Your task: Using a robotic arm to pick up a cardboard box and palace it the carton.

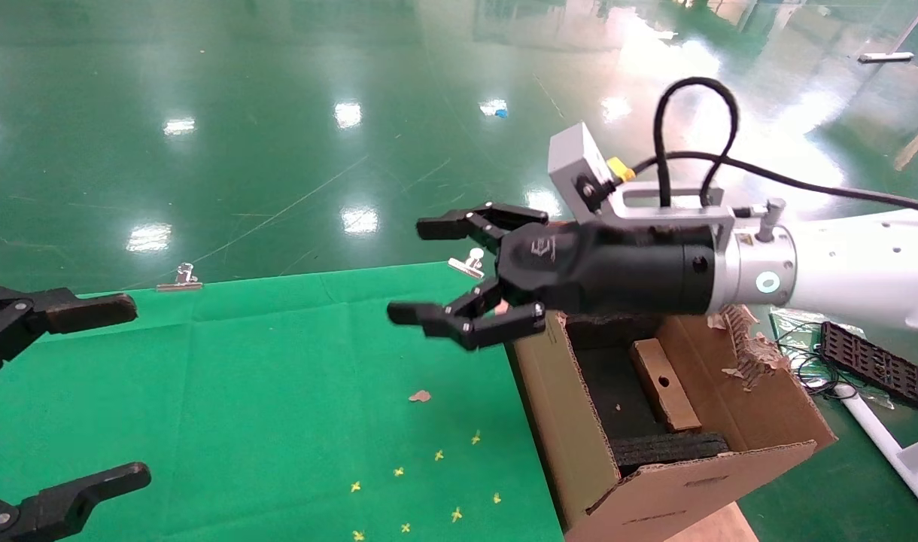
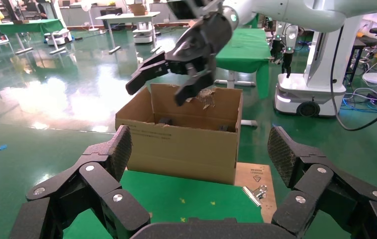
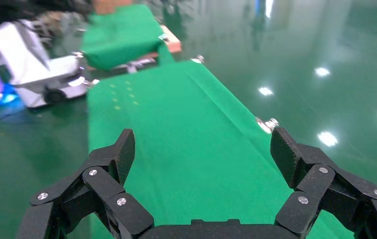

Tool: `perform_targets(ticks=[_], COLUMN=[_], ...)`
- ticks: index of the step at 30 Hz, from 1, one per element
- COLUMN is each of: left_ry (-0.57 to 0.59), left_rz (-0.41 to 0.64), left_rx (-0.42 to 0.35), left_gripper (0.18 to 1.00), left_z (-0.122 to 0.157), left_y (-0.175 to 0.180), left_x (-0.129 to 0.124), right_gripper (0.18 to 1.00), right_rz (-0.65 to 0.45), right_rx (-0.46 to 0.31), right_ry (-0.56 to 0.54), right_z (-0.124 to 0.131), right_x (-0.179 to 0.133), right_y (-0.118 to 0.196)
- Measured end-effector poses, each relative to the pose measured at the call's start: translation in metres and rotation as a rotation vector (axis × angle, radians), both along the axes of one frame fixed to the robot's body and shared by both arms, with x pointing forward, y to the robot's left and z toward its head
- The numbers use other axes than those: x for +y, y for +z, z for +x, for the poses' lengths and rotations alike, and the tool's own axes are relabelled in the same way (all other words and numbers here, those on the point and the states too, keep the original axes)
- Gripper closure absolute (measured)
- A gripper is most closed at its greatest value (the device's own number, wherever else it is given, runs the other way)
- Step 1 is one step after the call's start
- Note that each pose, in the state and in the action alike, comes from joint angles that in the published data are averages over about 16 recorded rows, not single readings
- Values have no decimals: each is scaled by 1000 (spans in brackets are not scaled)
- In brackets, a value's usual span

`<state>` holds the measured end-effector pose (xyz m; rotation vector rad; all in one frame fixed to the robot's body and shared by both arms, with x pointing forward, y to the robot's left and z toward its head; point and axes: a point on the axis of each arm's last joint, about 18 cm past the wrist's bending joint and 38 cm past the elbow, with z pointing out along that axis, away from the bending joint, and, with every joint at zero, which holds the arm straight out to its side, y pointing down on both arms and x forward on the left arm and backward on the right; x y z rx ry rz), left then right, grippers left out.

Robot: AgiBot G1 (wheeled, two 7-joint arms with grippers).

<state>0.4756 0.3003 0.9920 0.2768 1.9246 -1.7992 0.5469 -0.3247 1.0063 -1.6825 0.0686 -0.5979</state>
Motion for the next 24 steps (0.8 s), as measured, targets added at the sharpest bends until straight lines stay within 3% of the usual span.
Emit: perform_targets(ticks=[15, 24], left_ry=[0, 0], left_rz=[0, 0], left_rx=[0, 0], left_gripper=[184, 184], left_z=[0, 0], left_y=[0, 0], left_x=[0, 0], right_gripper=[178, 178], right_rz=[17, 16], right_rx=[-141, -170], right_ry=[211, 248], right_z=[-65, -79], right_x=[21, 24], right_y=[-13, -16])
